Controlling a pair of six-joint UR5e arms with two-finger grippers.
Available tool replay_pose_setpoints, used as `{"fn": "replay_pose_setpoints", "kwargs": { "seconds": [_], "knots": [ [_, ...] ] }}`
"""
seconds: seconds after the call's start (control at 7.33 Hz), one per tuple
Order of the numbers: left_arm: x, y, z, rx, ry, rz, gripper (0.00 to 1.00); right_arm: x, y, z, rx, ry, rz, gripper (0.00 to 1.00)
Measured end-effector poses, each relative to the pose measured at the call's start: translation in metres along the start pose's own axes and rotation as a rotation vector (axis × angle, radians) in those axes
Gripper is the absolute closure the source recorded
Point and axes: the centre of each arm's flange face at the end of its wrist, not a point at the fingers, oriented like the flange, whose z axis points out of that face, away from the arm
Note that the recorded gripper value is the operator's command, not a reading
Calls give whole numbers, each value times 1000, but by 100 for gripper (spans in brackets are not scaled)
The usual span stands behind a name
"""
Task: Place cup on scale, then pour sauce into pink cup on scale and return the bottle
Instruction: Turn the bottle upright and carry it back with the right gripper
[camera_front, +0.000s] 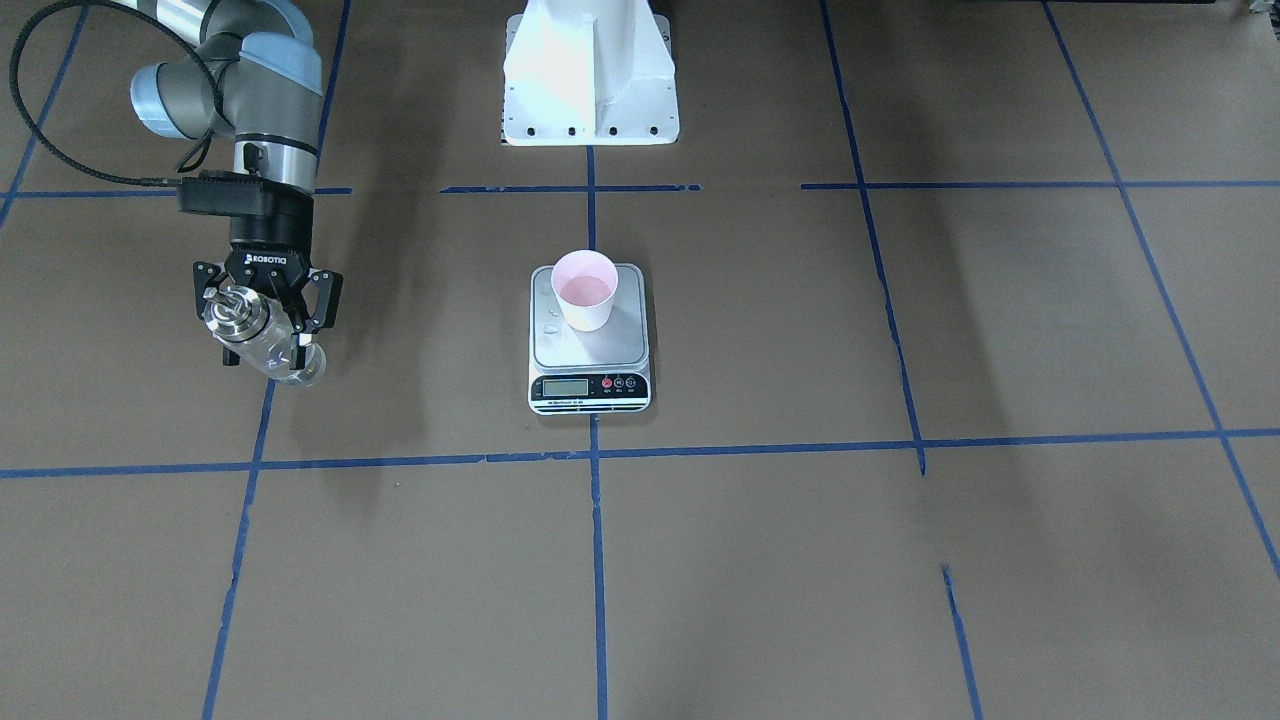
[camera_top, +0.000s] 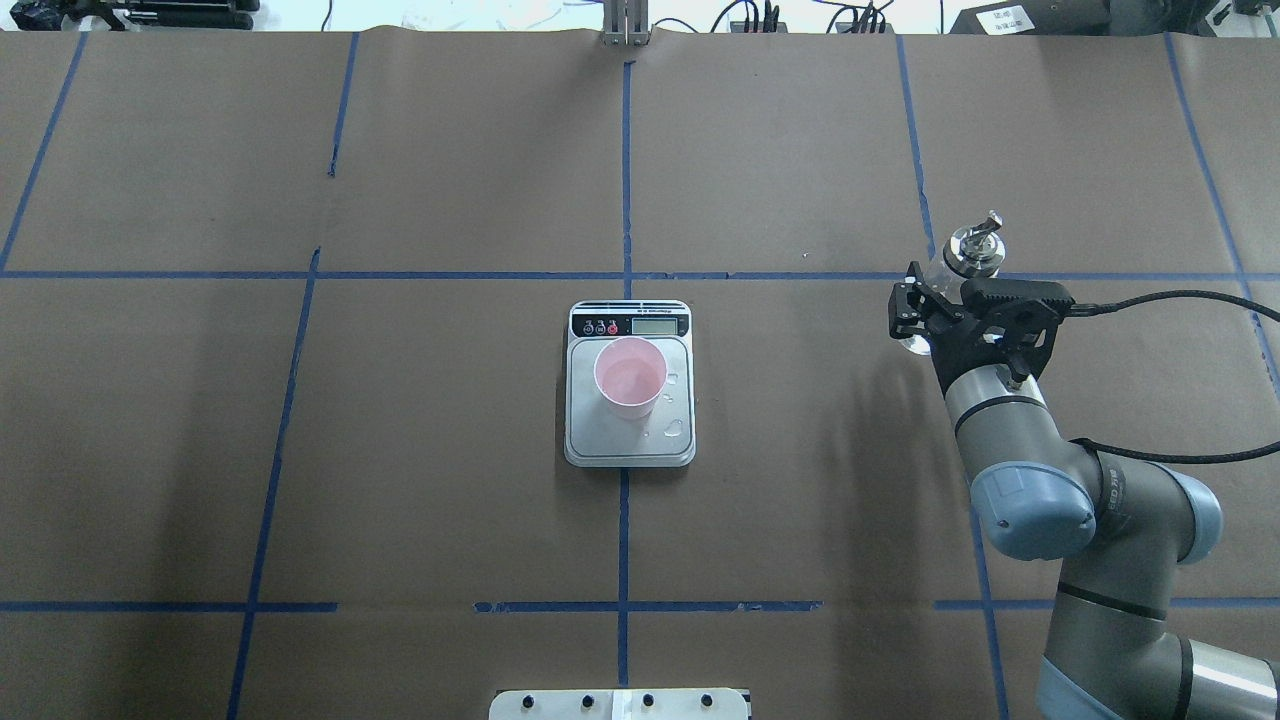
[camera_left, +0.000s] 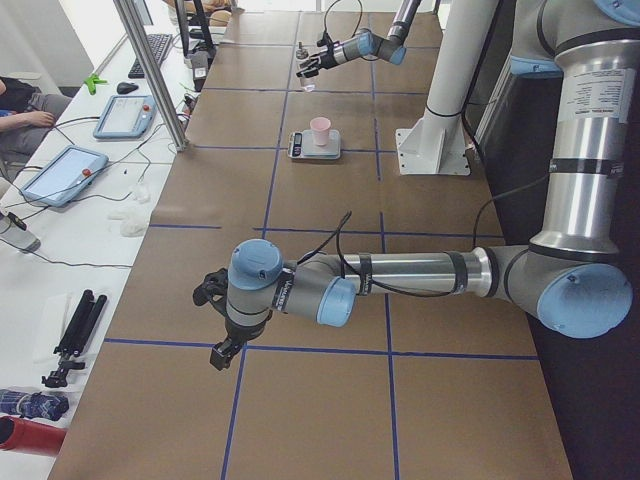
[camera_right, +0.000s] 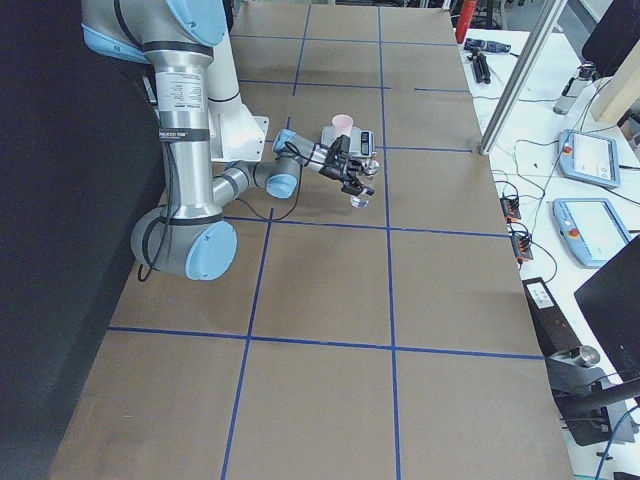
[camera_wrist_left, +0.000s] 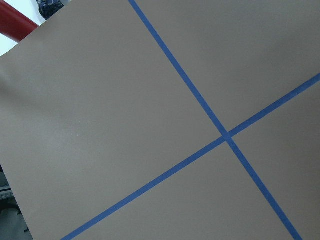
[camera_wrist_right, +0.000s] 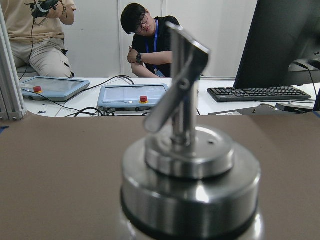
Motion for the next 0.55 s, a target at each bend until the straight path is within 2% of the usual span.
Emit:
{"fn": "replay_pose_setpoints", "kwargs": {
  "seconds": [0.27, 0.55],
  "knots": [
    [1, -2, -2, 3, -3, 3, 0, 30, 24, 15, 12, -16, 18, 100],
    [1, -3, -3, 5, -4, 5, 0, 50, 29, 18, 27, -25, 21, 100]
  ]
}}
